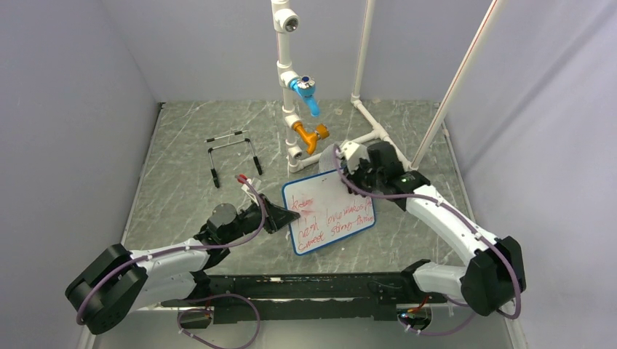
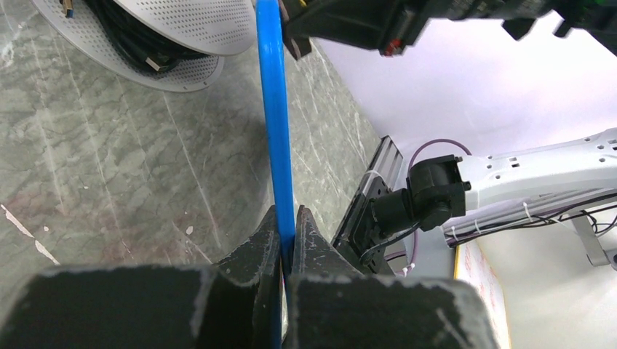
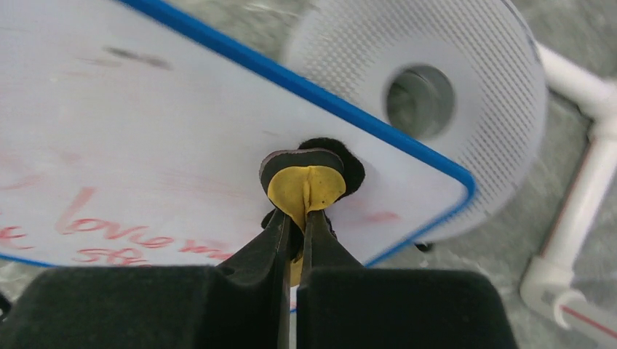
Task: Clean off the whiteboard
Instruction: Erase the whiteboard at the center of the board.
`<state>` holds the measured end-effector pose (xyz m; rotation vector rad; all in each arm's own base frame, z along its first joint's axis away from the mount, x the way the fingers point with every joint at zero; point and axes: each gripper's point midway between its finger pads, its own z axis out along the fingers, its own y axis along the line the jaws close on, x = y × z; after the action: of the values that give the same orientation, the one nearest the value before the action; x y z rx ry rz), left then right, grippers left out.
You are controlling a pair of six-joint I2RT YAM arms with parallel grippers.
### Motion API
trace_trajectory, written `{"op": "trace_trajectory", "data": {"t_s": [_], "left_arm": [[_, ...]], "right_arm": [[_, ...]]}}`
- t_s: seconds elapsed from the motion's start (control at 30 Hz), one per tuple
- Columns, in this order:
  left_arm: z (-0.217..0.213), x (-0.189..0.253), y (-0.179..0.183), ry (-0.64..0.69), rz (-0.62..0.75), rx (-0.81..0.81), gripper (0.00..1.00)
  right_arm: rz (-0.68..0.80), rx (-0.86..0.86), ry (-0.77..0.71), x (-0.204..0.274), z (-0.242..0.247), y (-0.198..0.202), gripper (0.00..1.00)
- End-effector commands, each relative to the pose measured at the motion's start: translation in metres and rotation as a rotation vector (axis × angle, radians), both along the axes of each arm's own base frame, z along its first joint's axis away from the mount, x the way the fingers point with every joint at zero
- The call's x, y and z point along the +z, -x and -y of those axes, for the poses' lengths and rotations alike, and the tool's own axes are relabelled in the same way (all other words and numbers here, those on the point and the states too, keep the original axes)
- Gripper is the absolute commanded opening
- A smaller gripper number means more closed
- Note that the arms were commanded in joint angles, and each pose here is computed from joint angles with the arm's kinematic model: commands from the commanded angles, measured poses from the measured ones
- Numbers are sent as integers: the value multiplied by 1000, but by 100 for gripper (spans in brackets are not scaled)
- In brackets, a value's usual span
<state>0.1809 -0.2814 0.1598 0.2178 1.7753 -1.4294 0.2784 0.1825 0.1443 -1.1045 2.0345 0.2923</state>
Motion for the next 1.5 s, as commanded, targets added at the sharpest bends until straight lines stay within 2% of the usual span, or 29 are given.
{"op": "trace_trajectory", "data": {"t_s": [0.0,0.17,0.4,0.5,0.7,0.83,1.03,1.2,1.33,1.47], "left_arm": [[6,53,22,115,230,-119,0],[4,53,21,112,238,-117,0],[4,54,19,111,243,-117,0],[5,54,19,108,241,-119,0],[8,54,17,111,217,-124,0],[9,54,15,112,205,-122,0],[13,54,13,110,186,-127,0],[13,56,11,112,161,-117,0],[13,53,9,93,155,-111,0],[14,51,10,79,158,-122,0]], "right_arm": [[-27,-198,-7,-17,45,-32,0],[-44,-228,8,-27,57,-32,0],[-38,184,-106,-3,-39,33,0],[-33,260,-121,14,-63,38,0],[104,274,-36,49,-88,20,0],[152,263,8,55,-85,14,0],[116,489,127,14,-95,69,0],[124,562,218,-4,-93,88,0],[157,532,247,-4,-89,83,0],[269,349,220,32,-90,41,0]]}}
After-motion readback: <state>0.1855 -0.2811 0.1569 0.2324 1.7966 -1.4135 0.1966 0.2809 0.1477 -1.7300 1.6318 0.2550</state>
